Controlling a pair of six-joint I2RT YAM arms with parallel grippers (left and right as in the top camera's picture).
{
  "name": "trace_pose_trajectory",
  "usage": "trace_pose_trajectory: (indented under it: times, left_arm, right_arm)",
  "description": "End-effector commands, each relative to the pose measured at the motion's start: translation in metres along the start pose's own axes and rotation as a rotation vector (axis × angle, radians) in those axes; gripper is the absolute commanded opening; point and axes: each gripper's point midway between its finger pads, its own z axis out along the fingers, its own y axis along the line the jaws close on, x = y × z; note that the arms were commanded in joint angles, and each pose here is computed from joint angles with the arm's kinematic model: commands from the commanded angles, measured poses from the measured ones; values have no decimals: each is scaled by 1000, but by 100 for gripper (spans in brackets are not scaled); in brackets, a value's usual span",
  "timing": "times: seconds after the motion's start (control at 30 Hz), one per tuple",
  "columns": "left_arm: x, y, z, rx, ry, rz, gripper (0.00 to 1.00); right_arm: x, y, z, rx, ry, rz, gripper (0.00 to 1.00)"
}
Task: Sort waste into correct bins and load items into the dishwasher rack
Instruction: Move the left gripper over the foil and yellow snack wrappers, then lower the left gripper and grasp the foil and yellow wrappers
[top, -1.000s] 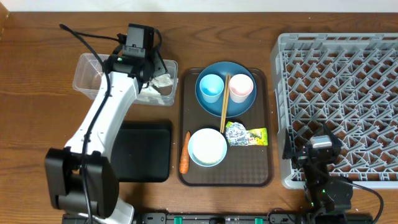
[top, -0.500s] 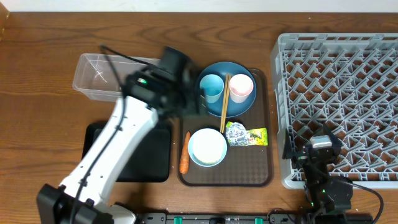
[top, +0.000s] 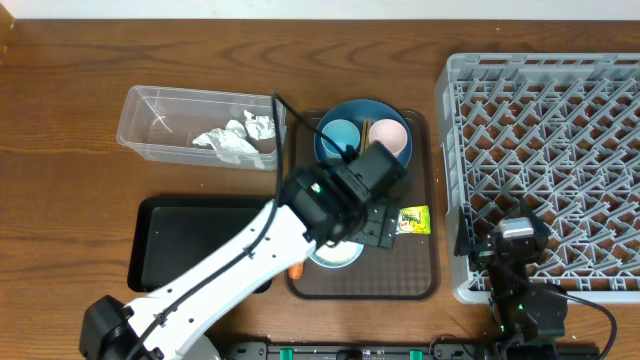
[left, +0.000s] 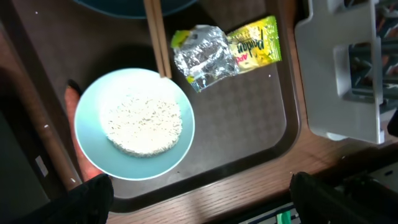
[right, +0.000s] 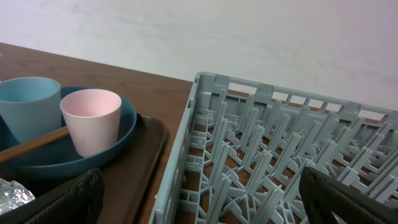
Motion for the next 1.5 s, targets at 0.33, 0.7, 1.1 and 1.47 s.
trace_pose_trajectory:
  times: [0.33, 0.7, 1.1, 1.47]
  left_arm:
    - [9, 1, 19, -75, 25, 7, 93]
    - [13, 5, 40, -117, 77, 7, 94]
    - [10, 4, 53, -125, 87, 7, 94]
    - [5, 11, 74, -185, 86, 12, 93]
  right_arm:
    - [2, -3, 0, 13, 5, -10, 99]
    - [2, -3, 0, 13, 5, -10, 99]
    - [2, -3, 0, 13, 5, -9, 99]
    - [2, -3, 0, 13, 5, -10, 99]
